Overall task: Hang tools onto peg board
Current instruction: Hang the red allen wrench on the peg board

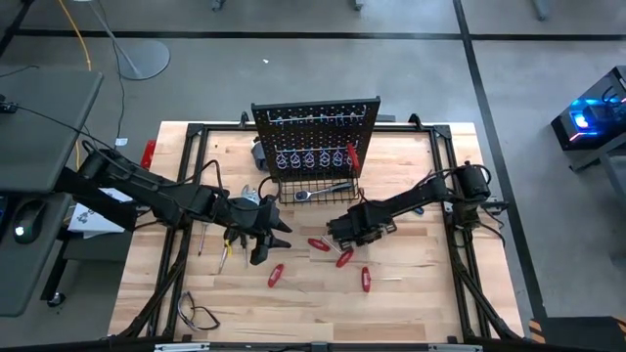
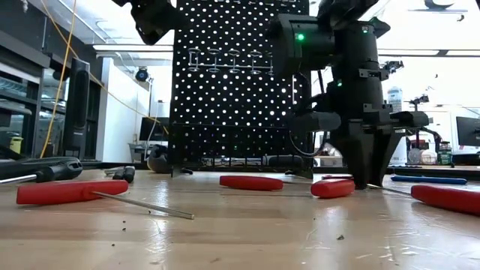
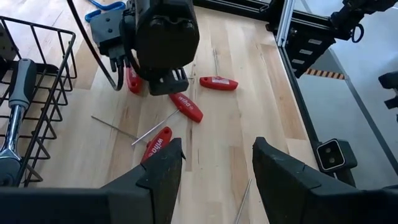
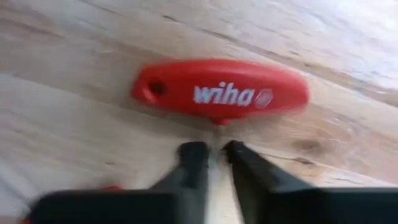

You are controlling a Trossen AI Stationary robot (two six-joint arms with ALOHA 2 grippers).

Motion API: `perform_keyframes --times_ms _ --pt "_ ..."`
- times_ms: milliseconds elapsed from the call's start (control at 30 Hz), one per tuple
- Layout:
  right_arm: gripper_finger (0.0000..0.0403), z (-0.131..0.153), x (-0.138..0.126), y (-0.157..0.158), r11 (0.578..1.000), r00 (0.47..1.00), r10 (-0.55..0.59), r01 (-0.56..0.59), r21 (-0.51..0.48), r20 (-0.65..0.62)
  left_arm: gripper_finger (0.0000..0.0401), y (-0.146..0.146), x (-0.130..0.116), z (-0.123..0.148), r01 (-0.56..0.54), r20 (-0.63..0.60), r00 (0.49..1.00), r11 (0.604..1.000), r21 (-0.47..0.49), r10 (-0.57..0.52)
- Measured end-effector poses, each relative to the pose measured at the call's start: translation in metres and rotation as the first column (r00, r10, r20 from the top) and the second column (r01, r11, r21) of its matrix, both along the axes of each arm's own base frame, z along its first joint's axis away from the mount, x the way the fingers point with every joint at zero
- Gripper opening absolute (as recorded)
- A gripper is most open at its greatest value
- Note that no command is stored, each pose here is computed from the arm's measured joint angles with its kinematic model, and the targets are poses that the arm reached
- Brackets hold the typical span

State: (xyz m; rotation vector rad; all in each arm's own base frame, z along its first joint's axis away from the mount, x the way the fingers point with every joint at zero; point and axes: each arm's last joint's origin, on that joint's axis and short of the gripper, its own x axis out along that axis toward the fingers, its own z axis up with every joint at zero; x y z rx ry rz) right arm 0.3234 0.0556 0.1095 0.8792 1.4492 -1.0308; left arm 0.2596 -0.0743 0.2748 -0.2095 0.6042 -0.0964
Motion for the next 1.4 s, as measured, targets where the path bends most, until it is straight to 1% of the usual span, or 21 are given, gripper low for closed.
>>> perform_keyframes --times_ms 33,67,133,200,300,400,467,600,633,667,733,800,867,933,1000,1067,1100,1133,1200,1300,1400 --pt "0.0022 0.0 -0.001 0.001 1.0 1.0 0.011 -0.011 -0.011 -0.003 0.0179 0.0 0.0 0.0 0.0 -0.002 1.0 1.0 0.0 0.0" --pt "0.0014 0.0 -0.002 0.003 1.0 1.0 0.02 -0.021 -0.021 -0.005 0.0179 0.0 0.0 0.0 -0.001 -0.005 1.0 1.0 0.0 0.001" --pt "0.0006 0.0 -0.003 0.006 0.999 0.999 0.037 -0.038 -0.03 -0.015 0.0179 0.0 -0.001 0.0 -0.005 -0.01 1.0 1.0 -0.004 0.005" --pt "0.0003 0.001 -0.005 0.012 0.996 0.997 0.08 -0.081 -0.041 -0.02 0.0179 0.002 -0.005 0.004 -0.005 0.003 1.0 1.0 -0.005 0.005" --pt "0.0001 0.015 -0.014 0.021 0.99 0.994 0.112 -0.112 -0.083 -0.002 0.0179 0.006 -0.015 0.019 -0.013 0.077 0.997 1.0 0.025 0.011" --pt "0.0 0.034 -0.024 0.027 0.991 0.996 0.081 -0.078 -0.106 0.025 0.0179 0.012 -0.028 0.035 -0.063 0.16 0.986 0.994 0.086 0.049" --pt "0.0 0.053 -0.029 0.031 0.992 0.994 0.053 -0.041 -0.121 0.096 0.0179 0.016 -0.037 0.045 -0.101 0.214 0.974 0.988 0.119 0.074" --pt "0.0 0.085 -0.037 0.04 0.985 0.963 0.033 0.015 -0.172 0.268 0.0179 0.022 -0.053 0.06 -0.151 0.286 0.952 0.98 0.134 0.107" --pt "0.0 0.095 -0.039 0.042 0.982 0.943 0.031 0.033 -0.185 0.331 0.0179 0.023 -0.055 0.062 -0.154 0.297 0.948 0.98 0.129 0.11" --pt "0.0 0.105 -0.039 0.044 0.98 0.913 0.034 0.05 -0.195 0.407 0.0179 0.024 -0.058 0.064 -0.158 0.307 0.945 0.98 0.118 0.115" --pt "0.0 0.124 -0.04 0.048 0.97 0.832 0.058 0.085 -0.23 0.552 0.0179 0.025 -0.061 0.067 -0.173 0.32 0.938 0.98 0.094 0.135" --pt "0.0 0.143 -0.037 0.054 0.955 0.712 0.115 0.113 -0.275 0.692 0.0179 0.026 -0.062 0.069 -0.191 0.331 0.93 0.98 0.058 0.161" --pt "0.0 0.163 -0.031 0.057 0.934 0.571 0.191 0.146 -0.327 0.798 0.0179 0.026 -0.062 0.071 -0.204 0.345 0.919 0.979 0.005 0.19" --pt "0.0 0.181 -0.021 0.059 0.911 0.433 0.27 0.174 -0.374 0.86 0.0179 0.026 -0.06 0.073 -0.219 0.359 0.905 0.974 -0.065 0.228" --pt "0.0 0.197 -0.012 0.058 0.889 0.309 0.343 0.199 -0.413 0.887 0.0179 0.026 -0.054 0.075 -0.231 0.376 0.887 0.962 -0.145 0.269" --pt "0.0 0.21 -0.003 0.055 0.867 0.205 0.4 0.232 -0.441 0.893 0.0179 0.026 -0.048 0.076 -0.215 0.388 0.877 0.954 -0.208 0.282" --pt "0.0 0.216 -0.001 0.053 0.855 0.166 0.424 0.251 -0.454 0.89 0.018 0.026 -0.046 0.079 -0.201 0.406 0.868 0.949 -0.242 0.287" --pt "0.0 0.219 0.001 0.051 0.84 0.151 0.449 0.265 -0.473 0.881 0.0181 0.027 -0.044 0.08 -0.186 0.416 0.861 0.943 -0.277 0.292" --pt "0.0 0.222 0.003 0.045 0.813 0.154 0.476 0.297 -0.5 0.866 0.0185 0.03 -0.04 0.085 -0.156 0.436 0.842 0.918 -0.365 0.316" --pt "0.0 0.221 0.005 0.037 0.781 0.192 0.508 0.309 -0.543 0.84 0.0194 0.036 -0.04 0.089 -0.134 0.424 0.827 0.862 -0.49 0.369" --pt "0.0 0.22 0.007 0.029 0.758 0.23 0.523 0.315 -0.572 0.82 0.0207 0.043 -0.041 0.089 -0.155 0.369 0.825 0.8 -0.58 0.428"
